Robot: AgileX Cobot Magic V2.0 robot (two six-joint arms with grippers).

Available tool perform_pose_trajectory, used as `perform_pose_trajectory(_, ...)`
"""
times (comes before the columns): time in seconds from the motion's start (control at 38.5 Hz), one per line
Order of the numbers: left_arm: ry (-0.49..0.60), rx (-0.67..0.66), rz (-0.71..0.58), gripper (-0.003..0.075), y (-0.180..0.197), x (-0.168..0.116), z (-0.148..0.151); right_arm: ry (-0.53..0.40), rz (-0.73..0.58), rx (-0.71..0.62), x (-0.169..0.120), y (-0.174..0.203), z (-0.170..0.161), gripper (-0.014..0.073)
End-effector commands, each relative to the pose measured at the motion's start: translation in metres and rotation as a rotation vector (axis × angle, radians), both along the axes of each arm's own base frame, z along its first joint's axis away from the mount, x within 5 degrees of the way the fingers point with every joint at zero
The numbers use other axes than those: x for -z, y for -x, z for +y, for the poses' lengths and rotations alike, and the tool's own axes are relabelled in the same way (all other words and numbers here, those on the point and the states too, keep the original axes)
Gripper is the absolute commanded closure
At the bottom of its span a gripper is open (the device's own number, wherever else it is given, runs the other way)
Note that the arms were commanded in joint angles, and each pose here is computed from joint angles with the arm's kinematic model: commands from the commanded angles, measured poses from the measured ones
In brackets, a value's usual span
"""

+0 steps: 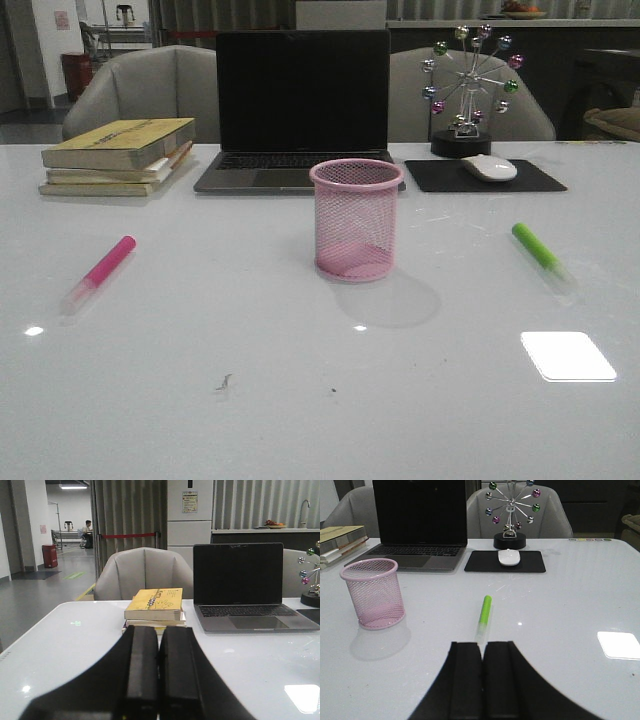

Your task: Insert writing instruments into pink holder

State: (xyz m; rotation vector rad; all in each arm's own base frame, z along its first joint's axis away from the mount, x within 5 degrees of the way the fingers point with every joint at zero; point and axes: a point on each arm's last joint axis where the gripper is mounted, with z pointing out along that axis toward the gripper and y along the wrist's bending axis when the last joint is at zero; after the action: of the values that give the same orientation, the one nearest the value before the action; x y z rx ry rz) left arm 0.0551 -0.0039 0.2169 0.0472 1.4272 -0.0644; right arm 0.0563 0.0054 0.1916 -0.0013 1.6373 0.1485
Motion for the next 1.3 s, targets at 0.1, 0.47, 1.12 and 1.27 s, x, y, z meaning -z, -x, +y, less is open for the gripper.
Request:
perform_pose_trajectory(0.1,0.019,-0.006,-0.108,0.0621,0.0033,-0.0083,0.0009,0.007,-0.100,0.006,-0.0082,0.0006,-0.0004,0.0546)
perform_pose_trajectory(0.47,0.019,-0.006,-0.108,0.0621,0.0033,-0.0083,0.0009,0.007,-0.100,0.006,-0.0082,0.0006,-0.0004,0.0546)
perform_pose_trajectory(1.12,0.020,-0.007,-0.121,0.0621,0.0036,-0.0095,0.0010,0.007,-0.115,0.006,-0.0095,0.0006,-0.0003,0.0546)
perform_pose_trajectory(1.27,0.027,-0.010,-0.185,0.0621,0.0053,-0.0151,0.0015,0.006,-0.114,0.006,-0.0094,0.0006,-0.0003,0.0546)
